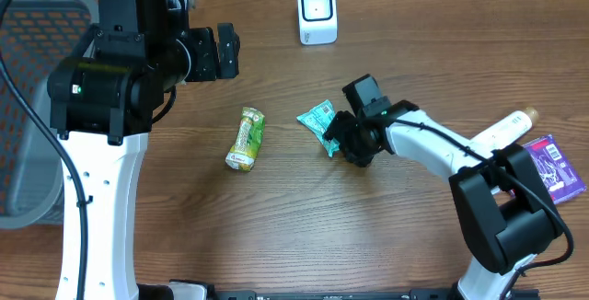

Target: Scan the item barcode

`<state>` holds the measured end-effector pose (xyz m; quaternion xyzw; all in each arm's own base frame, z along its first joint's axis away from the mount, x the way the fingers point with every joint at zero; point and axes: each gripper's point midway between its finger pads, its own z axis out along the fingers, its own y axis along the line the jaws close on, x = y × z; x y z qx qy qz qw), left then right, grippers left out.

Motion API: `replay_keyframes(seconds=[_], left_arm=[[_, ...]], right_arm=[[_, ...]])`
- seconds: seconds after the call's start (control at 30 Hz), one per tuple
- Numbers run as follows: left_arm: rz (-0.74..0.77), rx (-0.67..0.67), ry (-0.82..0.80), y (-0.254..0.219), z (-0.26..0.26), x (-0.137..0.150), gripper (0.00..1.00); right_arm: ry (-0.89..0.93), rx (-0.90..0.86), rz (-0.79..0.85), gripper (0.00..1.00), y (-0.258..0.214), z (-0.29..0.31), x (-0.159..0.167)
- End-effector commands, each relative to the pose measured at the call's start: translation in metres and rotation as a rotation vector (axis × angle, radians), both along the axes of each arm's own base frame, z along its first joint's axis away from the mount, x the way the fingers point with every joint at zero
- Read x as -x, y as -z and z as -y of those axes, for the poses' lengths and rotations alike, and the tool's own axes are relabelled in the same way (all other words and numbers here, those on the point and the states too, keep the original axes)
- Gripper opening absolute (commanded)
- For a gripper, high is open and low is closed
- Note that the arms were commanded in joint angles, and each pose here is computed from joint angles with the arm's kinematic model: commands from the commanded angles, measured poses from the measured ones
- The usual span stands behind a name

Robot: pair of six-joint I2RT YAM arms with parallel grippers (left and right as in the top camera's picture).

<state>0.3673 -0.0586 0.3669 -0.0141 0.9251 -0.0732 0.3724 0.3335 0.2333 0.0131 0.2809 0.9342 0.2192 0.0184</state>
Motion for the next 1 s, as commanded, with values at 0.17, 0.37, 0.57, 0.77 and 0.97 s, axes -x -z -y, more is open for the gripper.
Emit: replay_keyframes(seconds=[0.17, 0.37, 0.57, 0.77, 0.97], left_arm=[[0.001, -0.008, -0.001, 0.001, -0.002, -0.002, 0.99], [0.001, -0.008, -0.001, 0.001, -0.002, -0.002, 1.0], [0.001, -0.008, -0.001, 0.001, -0.002, -0.002, 0.99], [0.001, -0.008, -0.001, 0.001, -0.002, -0.002, 0.99], [0.001, -0.008, -0.001, 0.001, -0.002, -0.002, 0.99]], right_arm=[[-0.204, -0.024, 0.171, 0.2, -0.017, -0.004, -0.015], [-0.546, -0.149, 0.348, 0.17, -0.044, 0.0, -0.028], [-0.701, -0.125, 0.41, 0.38, -0.043, 0.035, -0.029], [-0.582, -0.184, 0.357, 0.9, -0.047, 0.051, -0.034], [-0.386, -0.258, 0.3, 0.9, -0.055, 0.035, -0.045]])
